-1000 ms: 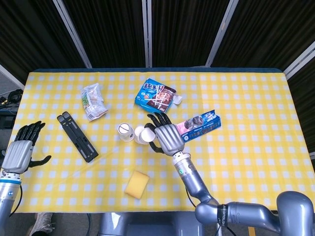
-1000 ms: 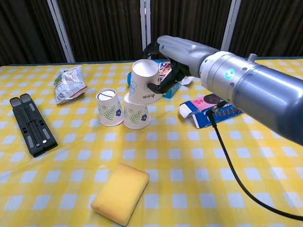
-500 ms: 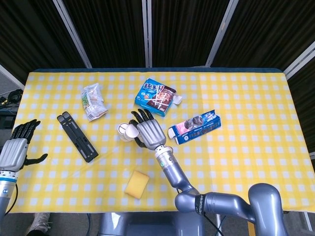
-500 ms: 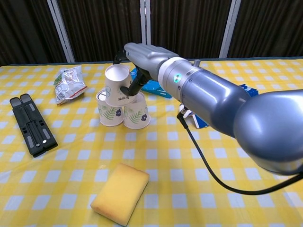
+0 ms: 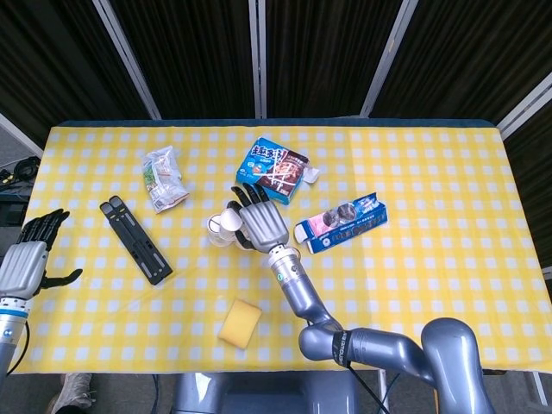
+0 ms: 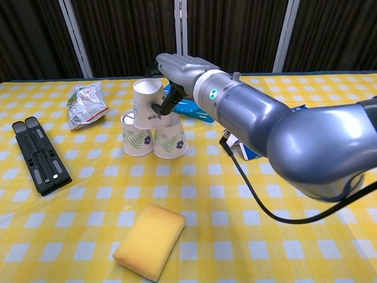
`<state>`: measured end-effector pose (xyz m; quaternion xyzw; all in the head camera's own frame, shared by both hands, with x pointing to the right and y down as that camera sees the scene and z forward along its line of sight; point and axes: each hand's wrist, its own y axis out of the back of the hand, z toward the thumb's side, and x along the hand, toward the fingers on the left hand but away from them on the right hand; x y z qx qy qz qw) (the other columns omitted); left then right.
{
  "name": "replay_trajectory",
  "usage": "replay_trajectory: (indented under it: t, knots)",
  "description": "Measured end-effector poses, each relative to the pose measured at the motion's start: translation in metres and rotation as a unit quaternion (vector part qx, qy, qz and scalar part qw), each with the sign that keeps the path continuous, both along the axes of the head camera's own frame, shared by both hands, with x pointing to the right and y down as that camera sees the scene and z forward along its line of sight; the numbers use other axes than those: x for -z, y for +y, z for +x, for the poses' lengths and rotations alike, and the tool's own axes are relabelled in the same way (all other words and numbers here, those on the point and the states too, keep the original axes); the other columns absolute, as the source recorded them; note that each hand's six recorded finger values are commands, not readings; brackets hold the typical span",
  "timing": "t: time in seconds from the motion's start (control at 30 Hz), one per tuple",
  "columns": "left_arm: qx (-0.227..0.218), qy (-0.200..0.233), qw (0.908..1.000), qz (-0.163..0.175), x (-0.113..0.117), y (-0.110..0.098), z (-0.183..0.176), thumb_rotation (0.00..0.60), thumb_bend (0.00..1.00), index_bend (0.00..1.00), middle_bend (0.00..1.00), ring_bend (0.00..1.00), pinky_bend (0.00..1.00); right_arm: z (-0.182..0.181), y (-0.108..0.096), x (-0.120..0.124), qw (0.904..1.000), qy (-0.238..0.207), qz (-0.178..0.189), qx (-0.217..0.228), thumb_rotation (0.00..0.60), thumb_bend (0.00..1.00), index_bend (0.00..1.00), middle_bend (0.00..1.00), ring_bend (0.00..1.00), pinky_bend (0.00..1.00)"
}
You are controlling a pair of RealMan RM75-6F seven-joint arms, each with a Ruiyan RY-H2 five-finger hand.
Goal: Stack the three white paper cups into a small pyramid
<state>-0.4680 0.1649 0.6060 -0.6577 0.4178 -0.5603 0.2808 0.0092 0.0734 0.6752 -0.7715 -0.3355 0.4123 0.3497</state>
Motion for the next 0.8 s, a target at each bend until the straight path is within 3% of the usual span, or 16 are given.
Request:
replay_trajectory:
  t: [0.4,0.8]
  knots:
    - [0.002,-0.002,1.0,0.0,0.002,0.001,0.0,0.6,0.2,0.0,0.0,0.0,0.0,-0.005,-0.001,0.0,1.0,0.002,-0.001,-0.002,0.6,0.32,0.39,0.09,0.0,0.0]
    - [0.001,-0.002,1.0,-0.003,0.001,0.001,0.001,0.6,0.2,0.0,0.0,0.0,0.0,-0.004,-0.002,-0.004,0.9997,0.02,0.008,-0.007,0.6,0.2,0.1,0.0,0.0,0.0]
